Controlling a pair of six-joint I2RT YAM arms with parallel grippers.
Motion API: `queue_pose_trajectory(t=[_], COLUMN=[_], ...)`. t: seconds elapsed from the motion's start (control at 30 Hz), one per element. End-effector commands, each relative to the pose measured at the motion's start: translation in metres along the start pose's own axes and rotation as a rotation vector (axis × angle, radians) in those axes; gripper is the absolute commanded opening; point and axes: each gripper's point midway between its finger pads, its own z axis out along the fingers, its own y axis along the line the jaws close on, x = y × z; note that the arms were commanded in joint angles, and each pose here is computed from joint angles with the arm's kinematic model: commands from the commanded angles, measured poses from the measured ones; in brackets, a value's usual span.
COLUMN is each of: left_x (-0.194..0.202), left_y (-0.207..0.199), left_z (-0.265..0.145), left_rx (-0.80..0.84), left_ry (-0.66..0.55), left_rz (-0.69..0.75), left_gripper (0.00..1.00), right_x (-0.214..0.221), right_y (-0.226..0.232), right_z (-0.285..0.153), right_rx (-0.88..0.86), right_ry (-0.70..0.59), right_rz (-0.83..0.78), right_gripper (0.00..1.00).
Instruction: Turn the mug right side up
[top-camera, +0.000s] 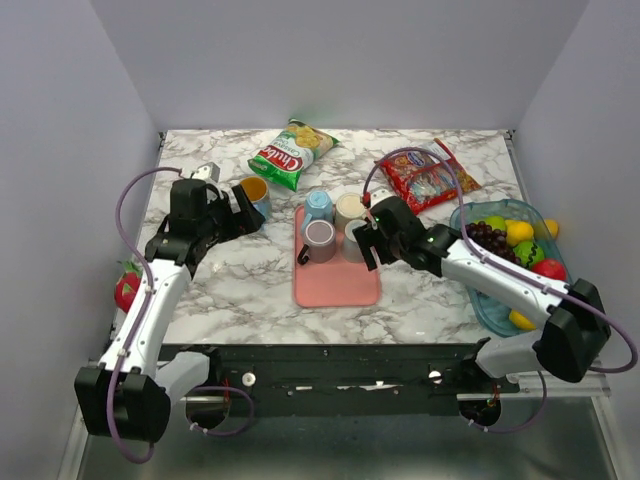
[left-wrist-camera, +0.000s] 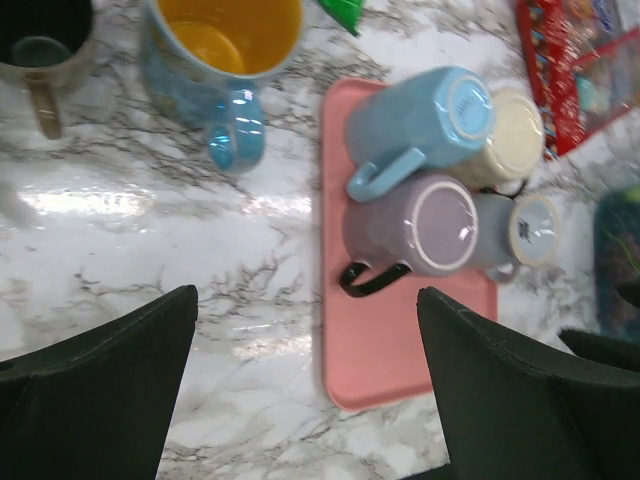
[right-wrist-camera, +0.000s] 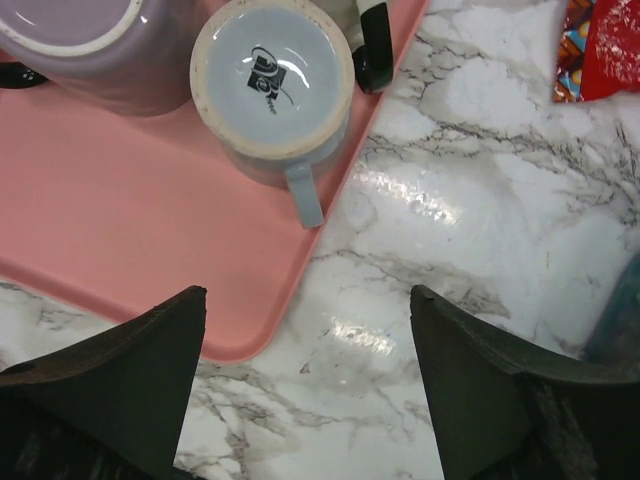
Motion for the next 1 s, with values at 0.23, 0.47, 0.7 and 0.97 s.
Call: queue_pose_trajectory(t=[0.23, 0.47, 0.7, 0.97], left_x=[0.032, 0.037, 0.034, 0.037], left_y=[-0.048, -0.05, -0.046, -0.045], left_z=[-0.013, -0.008, -0.009, -0.008], left_rx=[0.321, 0.338, 0.316, 0.313], left_ry=[-0.003, 0.042, 0.025, 0.042], left_rz=[0.103, 0.099, 0.113, 0.108], left_gripper=[0.99, 0.99, 0.99, 0.99], right_x=[-0.016, -0.013, -0.009, 0.0], right_y=[0.005, 0.016, 0.02, 0.01], right_z=[0.052, 0.068, 0.081, 0.092], right_rx=[-0.106, -0.169, -0.186, -0.163], right_ry=[0.01, 0.018, 0.037, 0.075], right_rz=[-0.177, -0.195, -0.205, -0.203], right_gripper=[0.79, 0.59, 0.55, 0.59])
